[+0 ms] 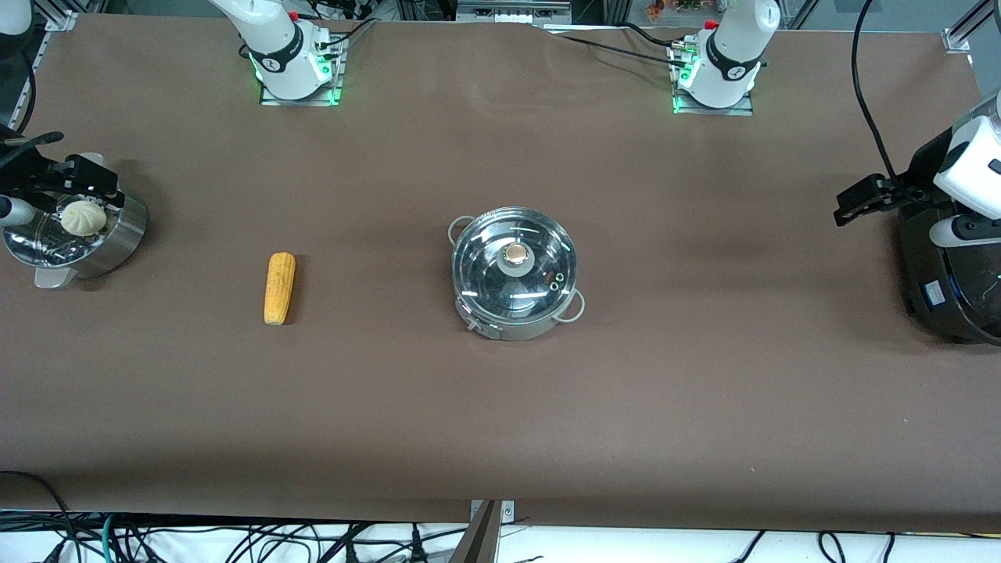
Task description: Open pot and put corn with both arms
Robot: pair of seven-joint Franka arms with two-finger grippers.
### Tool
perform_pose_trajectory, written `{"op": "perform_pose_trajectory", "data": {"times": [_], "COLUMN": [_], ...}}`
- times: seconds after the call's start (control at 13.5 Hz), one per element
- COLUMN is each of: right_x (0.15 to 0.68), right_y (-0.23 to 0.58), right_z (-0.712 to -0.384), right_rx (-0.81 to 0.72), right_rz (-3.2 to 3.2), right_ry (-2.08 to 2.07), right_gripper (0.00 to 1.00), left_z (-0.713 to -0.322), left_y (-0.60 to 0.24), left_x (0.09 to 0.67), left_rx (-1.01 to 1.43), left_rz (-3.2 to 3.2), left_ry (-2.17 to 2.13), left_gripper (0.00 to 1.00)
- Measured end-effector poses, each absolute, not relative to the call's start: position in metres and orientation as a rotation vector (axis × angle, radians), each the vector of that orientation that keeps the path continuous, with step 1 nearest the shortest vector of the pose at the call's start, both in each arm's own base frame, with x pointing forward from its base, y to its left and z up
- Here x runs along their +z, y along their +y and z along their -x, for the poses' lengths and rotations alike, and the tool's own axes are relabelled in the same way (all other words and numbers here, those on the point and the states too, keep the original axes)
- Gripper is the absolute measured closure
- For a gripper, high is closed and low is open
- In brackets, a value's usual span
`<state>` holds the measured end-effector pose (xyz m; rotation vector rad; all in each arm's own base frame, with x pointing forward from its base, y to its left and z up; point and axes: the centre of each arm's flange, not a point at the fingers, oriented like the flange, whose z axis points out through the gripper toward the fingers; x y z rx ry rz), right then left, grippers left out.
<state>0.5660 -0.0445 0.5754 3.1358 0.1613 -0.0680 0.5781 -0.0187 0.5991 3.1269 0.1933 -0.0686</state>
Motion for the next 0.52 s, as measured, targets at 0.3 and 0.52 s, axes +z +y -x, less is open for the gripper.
{"op": "perform_pose_trajectory", "data": {"times": [0.3,0.52], "right_x": [0.5755,0.5756], "right_y": [-0.0446,-0.0446], "right_z": [-0.5662,-0.5662], "right_rx": [-0.065,-0.065], "right_rz": [-3.136,-3.136], "right_ry": [0.161,0.161], "right_gripper": [0.00,0.00], "left_z": [-0.5781,-0.5782], "left_y": [-0.0181,-0.0167], "left_x": [0.5991,0.5990], "left_rx": [-0.069,-0.069], "left_rz": [-3.127,-3.127], "left_ry": [0.195,0.199], "left_gripper": [0.00,0.00]}}
